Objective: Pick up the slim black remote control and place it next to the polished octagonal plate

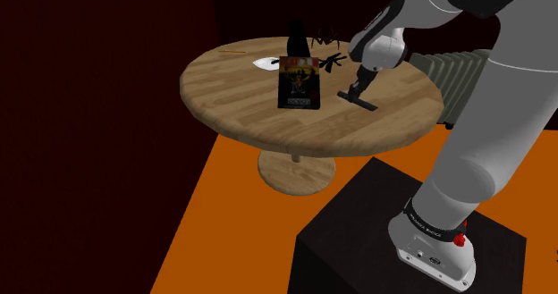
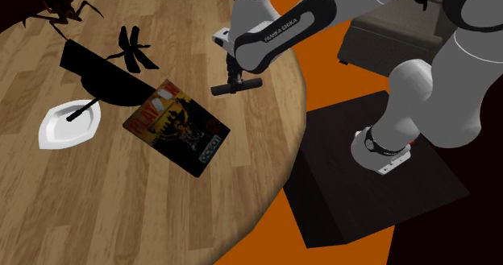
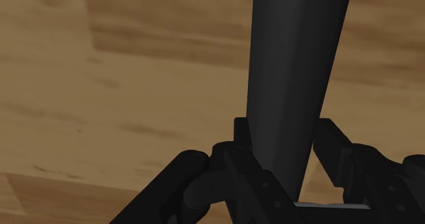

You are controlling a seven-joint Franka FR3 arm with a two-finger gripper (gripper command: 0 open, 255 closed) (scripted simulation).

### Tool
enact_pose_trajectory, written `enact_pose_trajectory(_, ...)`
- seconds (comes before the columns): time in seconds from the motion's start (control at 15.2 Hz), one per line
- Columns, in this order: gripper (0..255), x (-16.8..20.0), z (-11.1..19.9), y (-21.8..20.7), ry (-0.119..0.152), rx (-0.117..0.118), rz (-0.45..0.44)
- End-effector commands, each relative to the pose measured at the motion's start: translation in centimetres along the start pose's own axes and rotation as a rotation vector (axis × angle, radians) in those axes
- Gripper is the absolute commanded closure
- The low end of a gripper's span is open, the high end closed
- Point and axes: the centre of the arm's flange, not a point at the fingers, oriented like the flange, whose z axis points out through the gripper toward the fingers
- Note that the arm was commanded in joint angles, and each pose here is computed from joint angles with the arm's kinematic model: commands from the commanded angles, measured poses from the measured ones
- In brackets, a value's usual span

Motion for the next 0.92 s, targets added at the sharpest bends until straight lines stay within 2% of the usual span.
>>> enact_pose_trajectory(0.0, 255, 0.2, -0.9, 0.1, -0.001, 0.000, 0.000)
enact_pose_trajectory(0.86, 255, 1.8, -7.6, 0.3, -0.001, 0.000, 0.000)
